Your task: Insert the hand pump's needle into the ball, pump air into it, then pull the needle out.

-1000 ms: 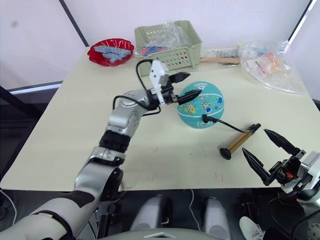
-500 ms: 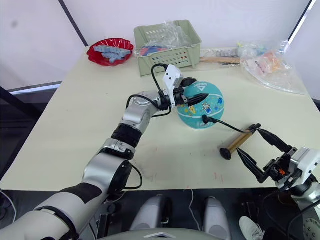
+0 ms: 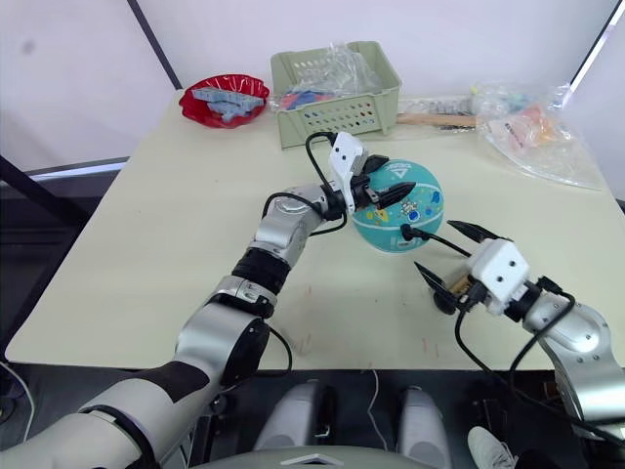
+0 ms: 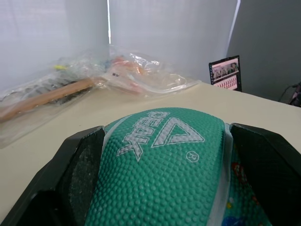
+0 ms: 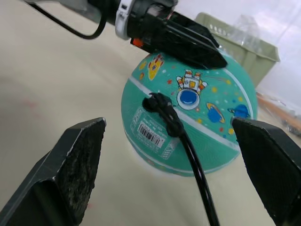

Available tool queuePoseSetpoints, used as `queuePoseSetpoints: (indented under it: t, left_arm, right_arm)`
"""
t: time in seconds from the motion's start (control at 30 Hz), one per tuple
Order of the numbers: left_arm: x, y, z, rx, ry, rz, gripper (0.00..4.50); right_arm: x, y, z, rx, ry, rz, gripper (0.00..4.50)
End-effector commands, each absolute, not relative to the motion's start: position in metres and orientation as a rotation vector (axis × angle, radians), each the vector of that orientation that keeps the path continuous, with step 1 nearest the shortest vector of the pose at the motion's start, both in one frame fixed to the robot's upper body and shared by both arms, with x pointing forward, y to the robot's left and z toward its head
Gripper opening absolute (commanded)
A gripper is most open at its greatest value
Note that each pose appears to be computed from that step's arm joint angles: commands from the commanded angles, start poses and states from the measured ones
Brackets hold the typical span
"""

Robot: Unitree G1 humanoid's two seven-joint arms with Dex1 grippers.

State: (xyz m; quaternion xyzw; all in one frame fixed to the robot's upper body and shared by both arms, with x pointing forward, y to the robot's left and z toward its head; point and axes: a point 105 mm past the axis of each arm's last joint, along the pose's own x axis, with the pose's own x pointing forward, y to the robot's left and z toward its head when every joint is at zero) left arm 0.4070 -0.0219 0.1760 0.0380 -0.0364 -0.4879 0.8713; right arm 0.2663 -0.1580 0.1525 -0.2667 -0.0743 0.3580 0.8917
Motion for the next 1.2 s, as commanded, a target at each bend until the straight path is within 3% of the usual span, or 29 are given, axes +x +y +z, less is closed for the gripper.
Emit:
queuePoseSetpoints:
  t: [0.03,0.23,0.47,0.53,0.6,0.67,0.8,1.2]
  left_arm:
    - [0.406,-0.022,0.154,0.094,0.009,-0.991,4.5]
    - [0.404,-0.022,0.152,0.097,0.013,-0.989,4.5]
    - [0.404,-0.023,0.152,0.097,0.014,-0.986,4.5]
    - [0.404,-0.023,0.152,0.098,0.015,-0.987,4.5]
    - [0.404,-0.023,0.151,0.101,0.015,-0.987,4.5]
    - [0.404,-0.023,0.151,0.103,0.016,-0.985,4.5]
    - [0.404,-0.023,0.151,0.105,0.017,-0.983,4.5]
    - [0.403,-0.019,0.157,0.099,0.007,-0.979,4.5]
  right_arm:
    - [0.279,-0.153,0.16,-0.694,-0.191,0.713,4.47]
    - [0.299,-0.144,0.159,-0.91,-0.205,0.675,4.47]
    - [0.303,-0.139,0.155,-1.056,-0.231,0.636,4.47]
    - [0.302,-0.137,0.156,-1.071,-0.247,0.626,3.94]
    - [0.301,-0.135,0.157,-1.059,-0.26,0.621,3.14]
    - [0.3,-0.134,0.156,-1.058,-0.262,0.622,1.99]
    - [0.299,-0.133,0.152,-1.064,-0.258,0.634,0.12]
    - [0.31,-0.15,0.155,-0.982,-0.302,0.668,0.05]
